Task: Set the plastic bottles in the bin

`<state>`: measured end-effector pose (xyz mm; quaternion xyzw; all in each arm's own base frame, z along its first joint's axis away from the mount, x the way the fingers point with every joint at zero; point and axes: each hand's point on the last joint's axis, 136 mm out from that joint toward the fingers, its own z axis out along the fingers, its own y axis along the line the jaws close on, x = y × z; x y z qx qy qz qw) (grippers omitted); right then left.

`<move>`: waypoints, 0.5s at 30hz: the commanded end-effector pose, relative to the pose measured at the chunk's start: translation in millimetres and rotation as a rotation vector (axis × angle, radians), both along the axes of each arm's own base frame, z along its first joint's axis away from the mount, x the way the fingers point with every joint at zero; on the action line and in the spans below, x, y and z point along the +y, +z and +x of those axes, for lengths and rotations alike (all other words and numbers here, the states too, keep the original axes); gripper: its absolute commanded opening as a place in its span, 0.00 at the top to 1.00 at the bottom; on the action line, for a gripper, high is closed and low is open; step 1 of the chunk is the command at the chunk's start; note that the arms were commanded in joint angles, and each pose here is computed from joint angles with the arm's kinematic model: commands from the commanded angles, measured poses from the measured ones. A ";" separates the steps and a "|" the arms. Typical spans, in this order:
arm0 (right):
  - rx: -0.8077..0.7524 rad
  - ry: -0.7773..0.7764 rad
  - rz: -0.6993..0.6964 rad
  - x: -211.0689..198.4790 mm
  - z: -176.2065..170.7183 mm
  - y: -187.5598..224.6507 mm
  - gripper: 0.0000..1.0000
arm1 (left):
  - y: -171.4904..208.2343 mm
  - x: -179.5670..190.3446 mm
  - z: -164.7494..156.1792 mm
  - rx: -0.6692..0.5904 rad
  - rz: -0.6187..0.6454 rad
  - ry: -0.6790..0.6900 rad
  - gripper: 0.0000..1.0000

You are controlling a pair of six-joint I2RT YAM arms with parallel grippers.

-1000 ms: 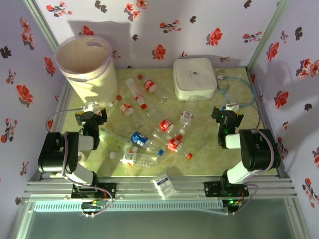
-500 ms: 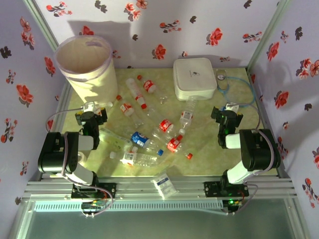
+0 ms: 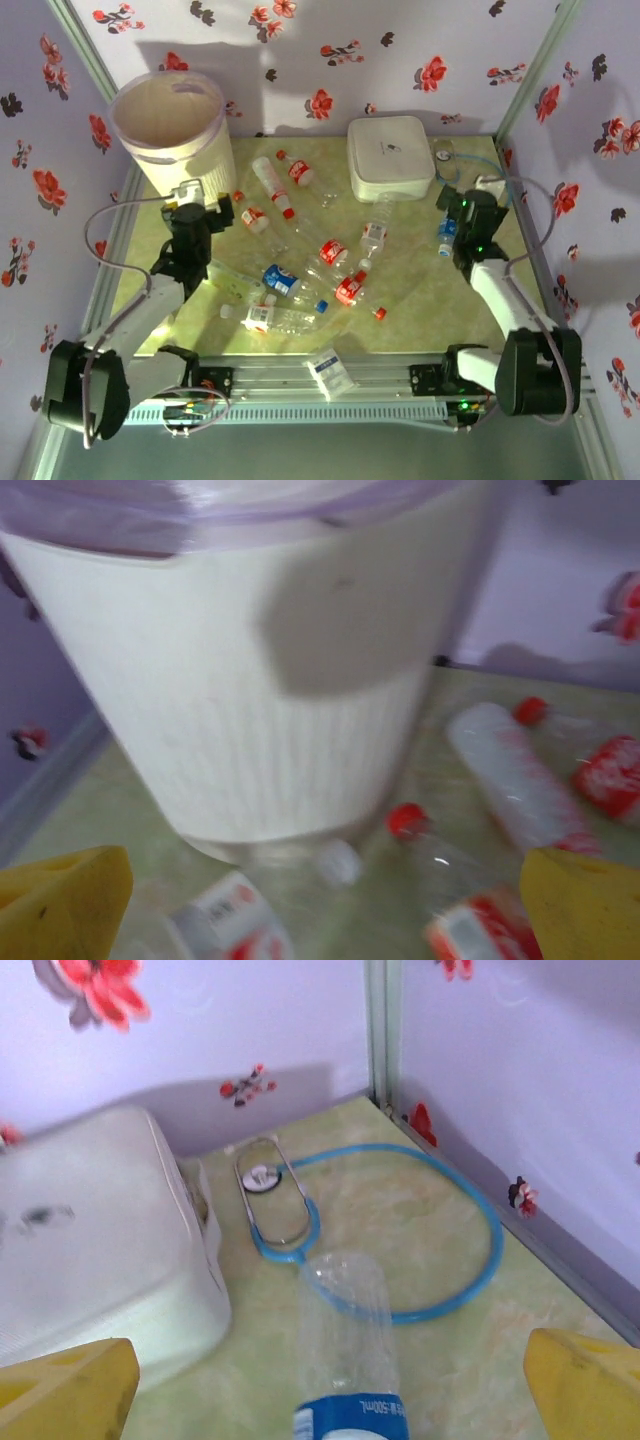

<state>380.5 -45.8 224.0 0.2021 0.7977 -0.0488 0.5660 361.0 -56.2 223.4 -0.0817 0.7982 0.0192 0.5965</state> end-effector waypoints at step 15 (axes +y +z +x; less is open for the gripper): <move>0.711 0.013 0.244 15.3 -24.4 -158.4 0.01 | -2.5 -113.2 -21.5 0.337 -0.312 -0.313 0.00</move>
